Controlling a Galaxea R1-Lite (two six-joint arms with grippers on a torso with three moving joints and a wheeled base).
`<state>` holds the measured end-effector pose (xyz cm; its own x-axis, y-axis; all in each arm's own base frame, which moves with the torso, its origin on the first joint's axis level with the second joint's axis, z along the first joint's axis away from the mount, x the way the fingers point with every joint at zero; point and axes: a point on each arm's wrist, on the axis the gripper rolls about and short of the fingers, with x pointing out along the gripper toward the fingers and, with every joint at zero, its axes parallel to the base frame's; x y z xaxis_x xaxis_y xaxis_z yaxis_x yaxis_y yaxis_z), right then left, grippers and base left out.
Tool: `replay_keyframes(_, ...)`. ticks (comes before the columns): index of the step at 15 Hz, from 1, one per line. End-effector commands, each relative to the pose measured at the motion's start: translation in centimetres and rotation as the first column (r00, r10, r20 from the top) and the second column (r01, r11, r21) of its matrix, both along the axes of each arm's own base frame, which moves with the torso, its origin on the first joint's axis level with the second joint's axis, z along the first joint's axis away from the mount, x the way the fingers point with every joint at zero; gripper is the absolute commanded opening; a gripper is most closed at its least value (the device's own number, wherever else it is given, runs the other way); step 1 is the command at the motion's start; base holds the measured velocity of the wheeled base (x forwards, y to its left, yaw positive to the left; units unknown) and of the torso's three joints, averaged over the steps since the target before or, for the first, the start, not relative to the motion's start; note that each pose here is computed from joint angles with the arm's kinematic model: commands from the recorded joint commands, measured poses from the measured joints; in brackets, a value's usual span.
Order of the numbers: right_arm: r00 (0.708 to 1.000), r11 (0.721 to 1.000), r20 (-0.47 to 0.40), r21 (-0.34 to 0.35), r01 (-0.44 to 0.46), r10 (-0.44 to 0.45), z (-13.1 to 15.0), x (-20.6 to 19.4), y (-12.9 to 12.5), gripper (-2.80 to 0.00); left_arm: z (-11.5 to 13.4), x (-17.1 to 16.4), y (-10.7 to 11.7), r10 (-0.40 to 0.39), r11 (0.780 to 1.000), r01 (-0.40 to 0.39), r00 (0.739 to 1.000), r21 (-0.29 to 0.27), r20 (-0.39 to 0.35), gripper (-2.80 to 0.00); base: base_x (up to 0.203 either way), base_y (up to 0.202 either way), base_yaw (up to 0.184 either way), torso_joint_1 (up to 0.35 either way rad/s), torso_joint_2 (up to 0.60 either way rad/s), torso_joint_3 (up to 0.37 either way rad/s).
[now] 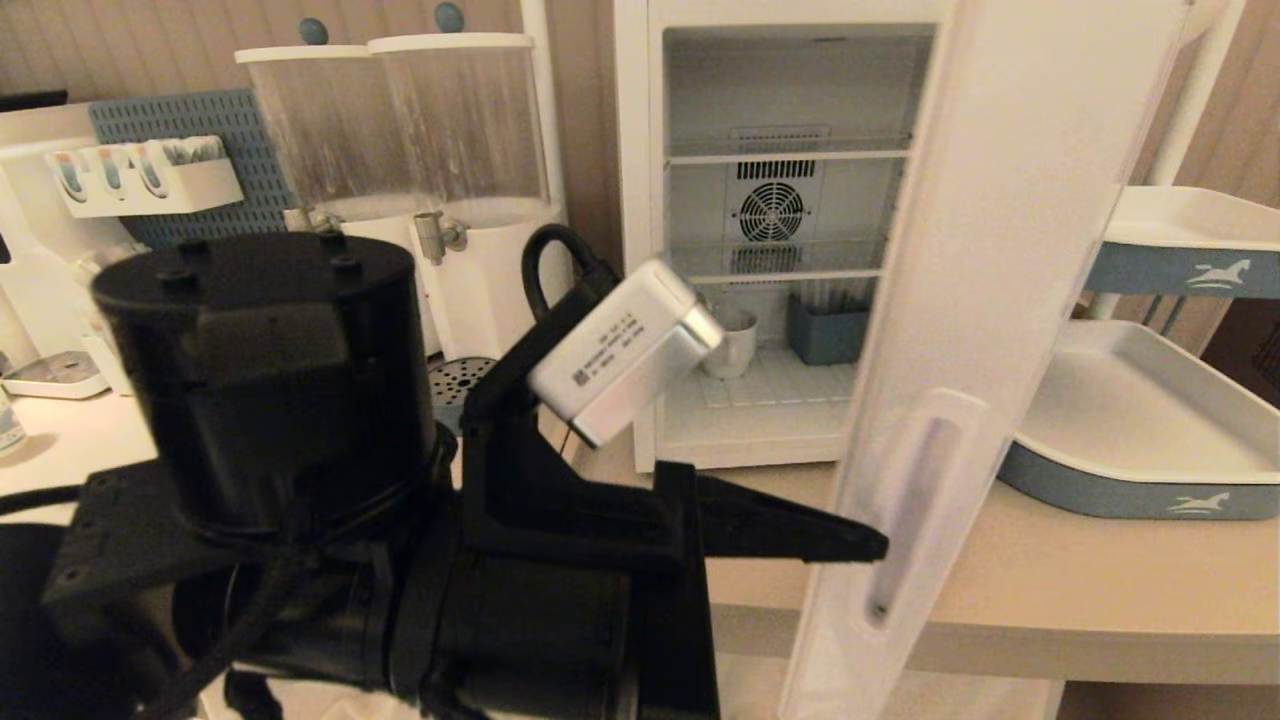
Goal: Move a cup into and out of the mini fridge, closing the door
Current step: Open the freezer door
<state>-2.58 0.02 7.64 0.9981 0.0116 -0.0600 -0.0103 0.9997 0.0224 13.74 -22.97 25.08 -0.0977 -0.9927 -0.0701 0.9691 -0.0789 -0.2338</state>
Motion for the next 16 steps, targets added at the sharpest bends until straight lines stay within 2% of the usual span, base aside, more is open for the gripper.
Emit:
replay_keyframes(1, 1.000, 1.000, -0.001, 0.000, 0.001, -0.001, 0.0, 0.0, 0.0, -2.80, 0.4, -2.2, 0.2, -0.061, 0.998, 0.061, 0.998, -0.006, -0.007, 0.00, 0.000, 0.000, 0.000, 0.000, 0.00, 0.000)
replay_keyframes(6, 1.000, 1.000, 0.000, 0.000, 0.001, -0.001, 0.0, 0.0, 0.0, -2.80, -1.9, -6.2, 3.0, -0.166, 0.985, 0.168, 0.985, 0.042, -0.052, 0.00, 0.000, 0.000, 0.000, 0.000, 0.00, 0.000)
replay_keyframes(11, 1.000, 1.000, 0.000, 0.000, 0.001, -0.001, 0.0, 0.0, 0.0, -2.80, -3.0, -6.9, 4.0, -0.172, 0.983, 0.174, 0.984, 0.062, -0.039, 0.00, 0.000, 0.000, 0.000, 0.000, 0.00, 0.000)
replay_keyframes(12, 1.000, 1.000, 0.000, 0.000, 0.001, -0.001, 0.0, 0.0, 0.0, -2.80, -3.8, -7.0, 4.3, -0.168, 0.982, 0.172, 0.984, 0.081, -0.051, 0.00, 0.000, 0.000, 0.000, 0.000, 0.00, 0.000)
replay_keyframes(16, 1.000, 1.000, -0.001, 0.000, 0.001, -0.001, 0.0, 0.0, 0.0, -2.80, -3.5, -7.0, 5.0, -0.153, 0.986, 0.155, 0.987, 0.066, -0.038, 0.00, 0.000, 0.000, 0.000, 0.000, 0.00, 0.000)
